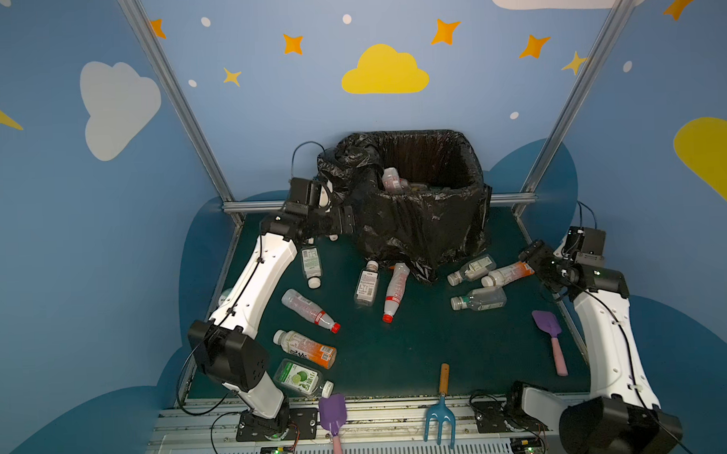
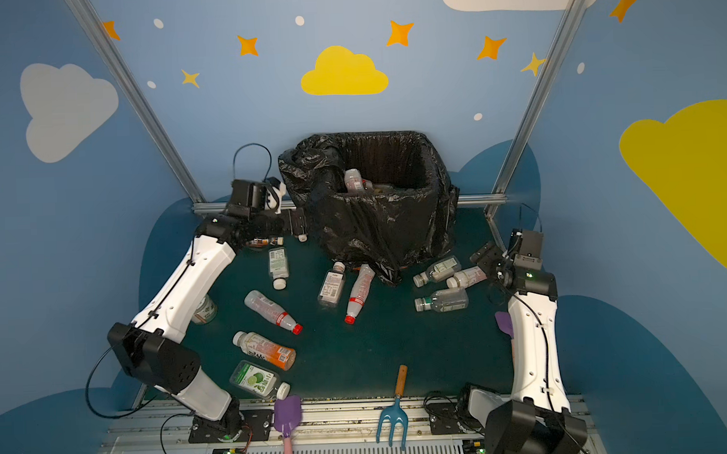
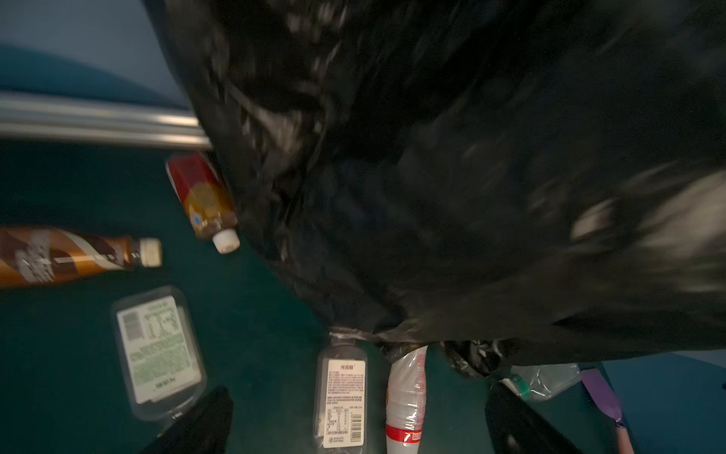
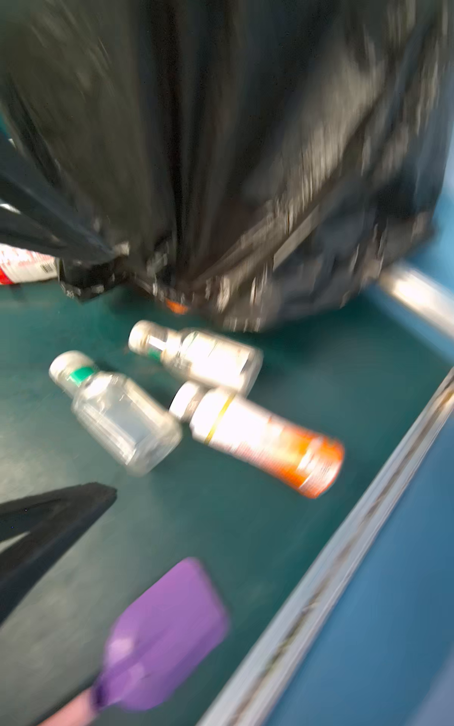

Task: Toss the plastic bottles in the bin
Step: 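Withdraw the left gripper to the pile while the right lowers to the orange-label bottle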

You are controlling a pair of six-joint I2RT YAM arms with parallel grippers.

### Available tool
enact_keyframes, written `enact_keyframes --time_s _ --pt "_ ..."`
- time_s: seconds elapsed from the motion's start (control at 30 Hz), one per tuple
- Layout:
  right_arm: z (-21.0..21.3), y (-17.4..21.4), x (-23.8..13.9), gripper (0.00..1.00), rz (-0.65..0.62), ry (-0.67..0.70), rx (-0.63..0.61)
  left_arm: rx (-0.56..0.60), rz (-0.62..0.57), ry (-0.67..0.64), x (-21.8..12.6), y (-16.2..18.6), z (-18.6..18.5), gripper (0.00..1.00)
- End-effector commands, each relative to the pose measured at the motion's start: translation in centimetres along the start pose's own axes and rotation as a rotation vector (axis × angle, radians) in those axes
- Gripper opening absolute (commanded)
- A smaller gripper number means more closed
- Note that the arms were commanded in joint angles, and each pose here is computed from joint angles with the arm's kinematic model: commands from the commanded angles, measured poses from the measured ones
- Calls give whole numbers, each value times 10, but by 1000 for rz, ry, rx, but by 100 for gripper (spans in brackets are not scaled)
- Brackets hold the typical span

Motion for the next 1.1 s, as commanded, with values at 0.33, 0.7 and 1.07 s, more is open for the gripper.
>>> enact_keyframes --time_s 0.33,0.7,1.07 --pt "-39 -14 78 88 163 83 244 -207 119 50 44 85 -2 100" --pt "-47 -37 141 87 163 167 336 -165 132 -20 34 83 7 100" --pt "-40 -37 184 87 177 227 342 -165 131 -27 34 73 11 100"
Point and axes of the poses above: each gripper's point midway between its finger pads, its own x axis out along the fingers, its own z axis along the line the jaws close on, y = z × x, the point moved 4 cm from there along -x, back along the fingers, and after that the axes turned 14 degrees about x, right-handed, at the moved point
